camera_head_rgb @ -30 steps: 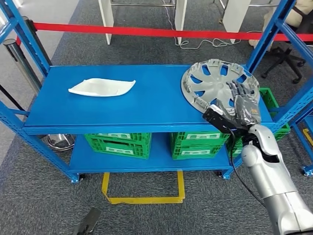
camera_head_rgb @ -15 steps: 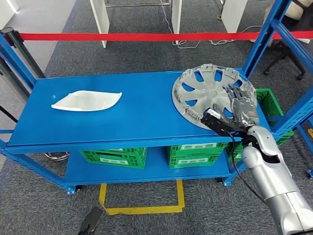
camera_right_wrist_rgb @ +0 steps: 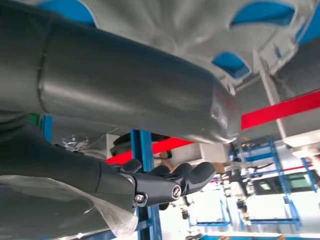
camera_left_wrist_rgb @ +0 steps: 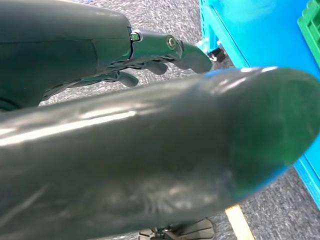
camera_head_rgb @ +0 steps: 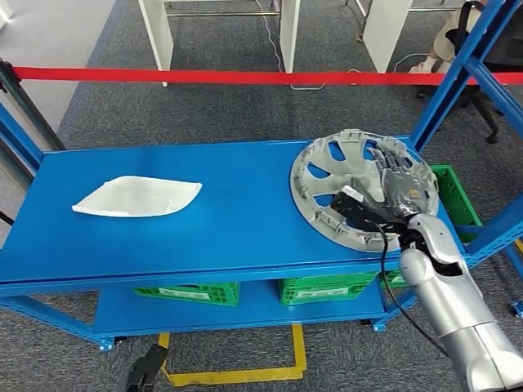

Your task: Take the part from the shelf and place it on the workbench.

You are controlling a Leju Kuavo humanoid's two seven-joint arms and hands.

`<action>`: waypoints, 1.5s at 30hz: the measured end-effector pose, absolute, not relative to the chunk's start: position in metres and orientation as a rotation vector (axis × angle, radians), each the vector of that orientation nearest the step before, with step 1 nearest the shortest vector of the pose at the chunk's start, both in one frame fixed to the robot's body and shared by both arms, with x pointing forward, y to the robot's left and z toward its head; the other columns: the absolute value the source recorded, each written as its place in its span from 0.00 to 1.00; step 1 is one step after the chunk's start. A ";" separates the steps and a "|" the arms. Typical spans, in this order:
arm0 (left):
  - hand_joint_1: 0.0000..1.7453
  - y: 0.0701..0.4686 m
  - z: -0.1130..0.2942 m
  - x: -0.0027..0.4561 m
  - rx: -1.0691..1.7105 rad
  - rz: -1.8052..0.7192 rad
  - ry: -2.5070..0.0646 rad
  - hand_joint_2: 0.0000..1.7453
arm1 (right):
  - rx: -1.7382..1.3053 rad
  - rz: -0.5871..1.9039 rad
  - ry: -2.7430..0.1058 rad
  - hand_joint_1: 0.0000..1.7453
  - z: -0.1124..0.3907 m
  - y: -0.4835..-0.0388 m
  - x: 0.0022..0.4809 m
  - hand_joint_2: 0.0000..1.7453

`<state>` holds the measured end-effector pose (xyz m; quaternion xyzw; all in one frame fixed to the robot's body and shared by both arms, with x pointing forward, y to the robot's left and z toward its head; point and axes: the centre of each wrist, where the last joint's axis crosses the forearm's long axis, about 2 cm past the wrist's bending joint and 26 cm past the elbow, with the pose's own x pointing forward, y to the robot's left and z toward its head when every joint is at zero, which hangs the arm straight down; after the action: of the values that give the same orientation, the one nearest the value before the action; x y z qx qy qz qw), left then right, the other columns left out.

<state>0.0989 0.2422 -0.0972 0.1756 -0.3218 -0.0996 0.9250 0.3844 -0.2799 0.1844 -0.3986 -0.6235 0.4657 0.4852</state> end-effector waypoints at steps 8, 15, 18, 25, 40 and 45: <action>0.00 0.239 -0.097 0.099 0.357 -0.203 -0.652 0.00 | -0.877 1.171 -1.481 0.00 0.171 -0.280 0.383 1.00; 0.00 0.239 -0.096 0.101 0.360 -0.208 -0.655 0.00 | -0.805 1.201 -1.486 0.00 0.168 -0.277 0.384 1.00; 0.00 0.238 -0.096 0.101 0.360 -0.212 -0.651 0.00 | -0.782 1.210 -1.489 0.00 0.165 -0.274 0.383 1.00; 0.00 0.237 -0.096 0.104 0.360 -0.218 -0.655 0.00 | -0.720 1.214 -1.519 0.00 0.161 -0.264 0.382 1.00; 0.00 0.230 -0.094 0.105 0.349 -0.237 -0.662 0.00 | -0.744 1.114 -1.739 0.00 0.156 -0.230 0.364 1.00; 0.00 0.230 -0.094 0.105 0.348 -0.250 -0.664 0.00 | -0.736 1.033 -1.813 0.00 0.155 -0.222 0.355 1.00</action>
<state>0.1047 0.2296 -0.0944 0.1695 -0.3237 -0.1219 0.9229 0.3547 -0.2217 0.1546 -0.2972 -0.7326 0.4173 0.4481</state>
